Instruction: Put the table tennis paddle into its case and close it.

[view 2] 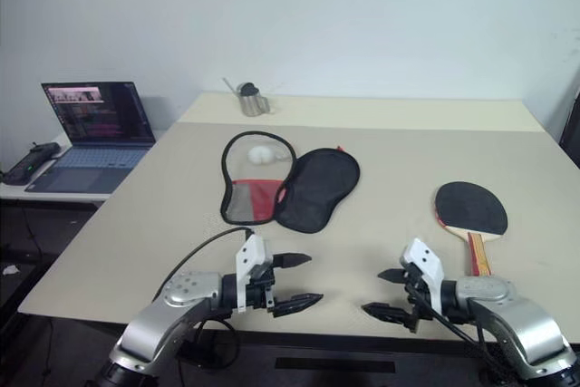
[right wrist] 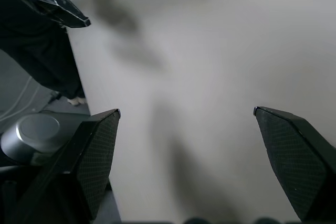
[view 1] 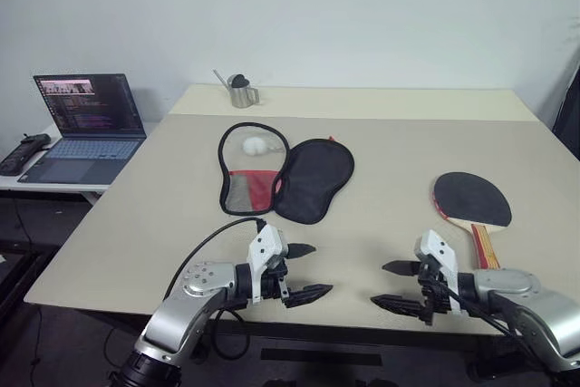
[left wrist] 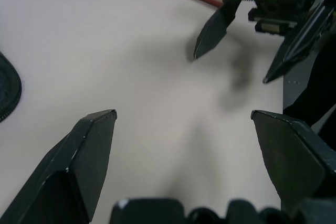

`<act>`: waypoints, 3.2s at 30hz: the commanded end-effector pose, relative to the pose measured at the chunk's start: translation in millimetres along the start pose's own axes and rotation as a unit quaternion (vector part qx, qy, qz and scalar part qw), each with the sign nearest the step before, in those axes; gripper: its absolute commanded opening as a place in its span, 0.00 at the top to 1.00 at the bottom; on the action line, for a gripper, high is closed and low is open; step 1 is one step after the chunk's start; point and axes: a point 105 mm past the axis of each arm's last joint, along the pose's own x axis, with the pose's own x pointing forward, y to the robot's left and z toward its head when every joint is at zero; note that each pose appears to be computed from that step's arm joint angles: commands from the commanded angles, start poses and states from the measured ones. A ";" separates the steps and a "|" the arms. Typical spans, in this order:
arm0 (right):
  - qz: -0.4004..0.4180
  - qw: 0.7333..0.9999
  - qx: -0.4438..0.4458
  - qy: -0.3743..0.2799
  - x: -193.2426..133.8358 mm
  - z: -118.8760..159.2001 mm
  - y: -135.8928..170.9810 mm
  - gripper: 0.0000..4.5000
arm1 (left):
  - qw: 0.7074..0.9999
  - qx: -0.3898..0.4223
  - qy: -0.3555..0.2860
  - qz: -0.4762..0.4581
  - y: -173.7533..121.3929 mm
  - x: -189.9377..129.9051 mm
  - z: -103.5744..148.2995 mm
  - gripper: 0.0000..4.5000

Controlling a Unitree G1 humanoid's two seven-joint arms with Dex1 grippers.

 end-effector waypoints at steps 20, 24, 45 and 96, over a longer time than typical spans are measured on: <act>-0.011 0.998 -0.037 -0.056 -0.3 40.3 -5.2 0.01 | 0.998 0.026 -0.024 0.045 25.5 -11.6 13.7 0.00; -0.015 0.996 -0.045 -0.076 5.8 50.0 -7.6 0.01 | 0.997 0.035 -0.033 0.059 35.1 -12.5 22.6 0.00; -0.075 0.985 0.026 -0.156 54.8 114.4 -35.7 0.01 | 0.980 0.042 -0.044 0.188 82.1 -101.0 52.1 0.00; -0.178 0.965 0.156 -0.111 169.4 140.5 -57.6 1.00 | 0.976 0.088 -0.028 0.197 113.1 -124.4 79.9 0.00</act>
